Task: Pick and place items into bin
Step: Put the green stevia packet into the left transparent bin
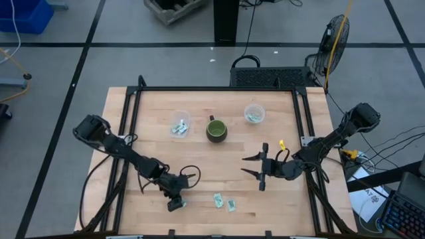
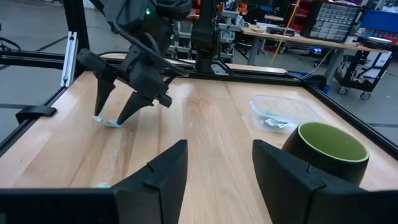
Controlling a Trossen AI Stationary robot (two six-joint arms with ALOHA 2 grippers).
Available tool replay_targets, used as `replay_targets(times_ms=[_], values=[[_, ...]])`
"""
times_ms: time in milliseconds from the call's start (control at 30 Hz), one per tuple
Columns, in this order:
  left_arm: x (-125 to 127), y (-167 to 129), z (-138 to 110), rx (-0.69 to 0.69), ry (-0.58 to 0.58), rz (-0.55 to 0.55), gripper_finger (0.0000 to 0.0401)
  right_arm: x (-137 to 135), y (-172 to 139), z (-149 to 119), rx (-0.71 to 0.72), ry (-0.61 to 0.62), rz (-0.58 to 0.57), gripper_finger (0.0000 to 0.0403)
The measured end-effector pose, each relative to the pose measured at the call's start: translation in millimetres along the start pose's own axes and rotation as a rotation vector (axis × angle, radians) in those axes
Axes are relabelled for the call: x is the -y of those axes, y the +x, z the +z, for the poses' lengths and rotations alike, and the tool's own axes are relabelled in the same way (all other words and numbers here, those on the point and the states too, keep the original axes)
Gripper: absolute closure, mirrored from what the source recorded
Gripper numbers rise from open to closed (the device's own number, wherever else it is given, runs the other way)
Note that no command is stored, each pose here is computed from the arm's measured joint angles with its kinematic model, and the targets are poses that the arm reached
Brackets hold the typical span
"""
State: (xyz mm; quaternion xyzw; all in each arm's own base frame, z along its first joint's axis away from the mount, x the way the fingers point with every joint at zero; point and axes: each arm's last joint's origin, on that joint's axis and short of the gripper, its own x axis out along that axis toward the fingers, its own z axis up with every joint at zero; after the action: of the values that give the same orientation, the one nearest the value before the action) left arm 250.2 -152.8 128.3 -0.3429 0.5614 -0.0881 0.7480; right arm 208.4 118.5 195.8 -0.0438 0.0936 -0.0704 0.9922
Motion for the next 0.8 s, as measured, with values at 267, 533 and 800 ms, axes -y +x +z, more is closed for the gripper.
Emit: replay_targets(times_ms=[267, 533, 800], values=[[0, -24, 8, 0.067, 0.027, 0.014, 0.0178, 0, 0, 1, 0.004, 0.006, 0.001, 0.0232], [2, -54, 4, 0.125, 0.016, 0.082, 0.0178, 0, 0, 1, 0.004, 0.007, 0.001, 0.0232], [-3, -50, -1, 0.111, -0.024, 0.155, 0.0178, 0, 0, 1, 0.005, 0.005, 0.001, 0.0232]])
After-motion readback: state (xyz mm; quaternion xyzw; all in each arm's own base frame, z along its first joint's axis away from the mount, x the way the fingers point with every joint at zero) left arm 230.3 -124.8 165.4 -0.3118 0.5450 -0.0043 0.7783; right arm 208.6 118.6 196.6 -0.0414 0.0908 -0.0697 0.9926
